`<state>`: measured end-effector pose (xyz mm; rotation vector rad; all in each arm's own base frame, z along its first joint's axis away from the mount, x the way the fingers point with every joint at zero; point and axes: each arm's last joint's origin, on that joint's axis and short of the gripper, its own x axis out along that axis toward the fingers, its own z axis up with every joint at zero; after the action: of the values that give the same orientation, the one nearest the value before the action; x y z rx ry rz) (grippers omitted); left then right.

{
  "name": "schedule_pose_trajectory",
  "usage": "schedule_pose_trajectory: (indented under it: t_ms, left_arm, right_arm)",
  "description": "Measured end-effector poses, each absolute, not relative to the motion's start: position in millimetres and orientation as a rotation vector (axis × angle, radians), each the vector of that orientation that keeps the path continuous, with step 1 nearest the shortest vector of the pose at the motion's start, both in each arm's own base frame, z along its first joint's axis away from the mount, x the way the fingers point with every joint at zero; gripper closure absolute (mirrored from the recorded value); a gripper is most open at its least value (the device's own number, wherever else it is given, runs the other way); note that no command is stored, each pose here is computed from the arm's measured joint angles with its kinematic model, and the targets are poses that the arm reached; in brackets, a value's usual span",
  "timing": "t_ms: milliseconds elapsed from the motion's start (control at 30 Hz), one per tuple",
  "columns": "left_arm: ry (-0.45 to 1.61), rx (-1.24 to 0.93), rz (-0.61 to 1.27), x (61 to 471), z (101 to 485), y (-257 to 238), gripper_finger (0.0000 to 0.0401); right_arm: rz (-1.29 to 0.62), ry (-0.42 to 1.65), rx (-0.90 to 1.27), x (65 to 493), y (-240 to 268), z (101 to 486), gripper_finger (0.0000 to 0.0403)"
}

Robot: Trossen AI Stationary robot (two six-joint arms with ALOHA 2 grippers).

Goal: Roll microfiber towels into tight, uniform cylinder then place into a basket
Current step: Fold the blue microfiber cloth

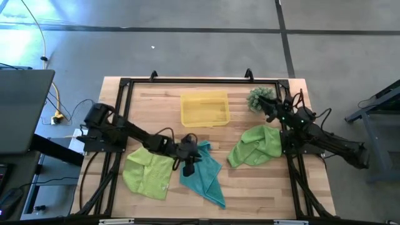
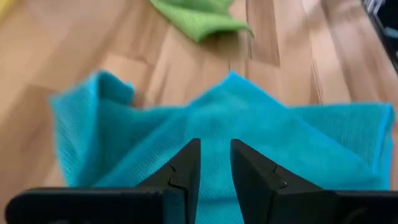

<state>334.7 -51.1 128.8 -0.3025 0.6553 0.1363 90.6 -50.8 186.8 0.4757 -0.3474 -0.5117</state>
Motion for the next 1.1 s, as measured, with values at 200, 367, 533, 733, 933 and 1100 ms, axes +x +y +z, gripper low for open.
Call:
schedule_pose_trajectory:
  t_ms: [200,367,533,733,933,1100]
  left_arm:
    - [0.705,-0.324,0.119,333.1,110.7,-68.9,0.0325]
    - [0.725,-0.316,0.093,331.7,99.2,-83.2,0.0325]
    - [0.73,-0.298,0.066,330.3,90.8,-96.1,0.0325]
    - [0.762,-0.294,-0.05,324.8,90.8,-114.3,0.0325]
    - [0.758,-0.235,-0.091,324.7,93.6,-124.1,0.0325]
    - [0.678,-0.116,-0.104,338.7,111.6,-128.2,0.0325]
  right_arm:
    - [-0.421,-0.352,0.442,94.0,-42.3,190.2,0.0247]
    - [-0.362,-0.378,0.401,95.0,-36.6,194.8,0.0247]
    - [-0.312,-0.398,0.395,95.7,-32.0,197.8,0.0247]
    - [-0.274,-0.391,0.403,96.9,-28.2,197.9,0.0247]
    - [-0.246,-0.4,0.408,97.2,-25.3,199.1,0.0247]
    - [-0.203,-0.379,0.396,99.9,-20.7,198.7,0.0247]
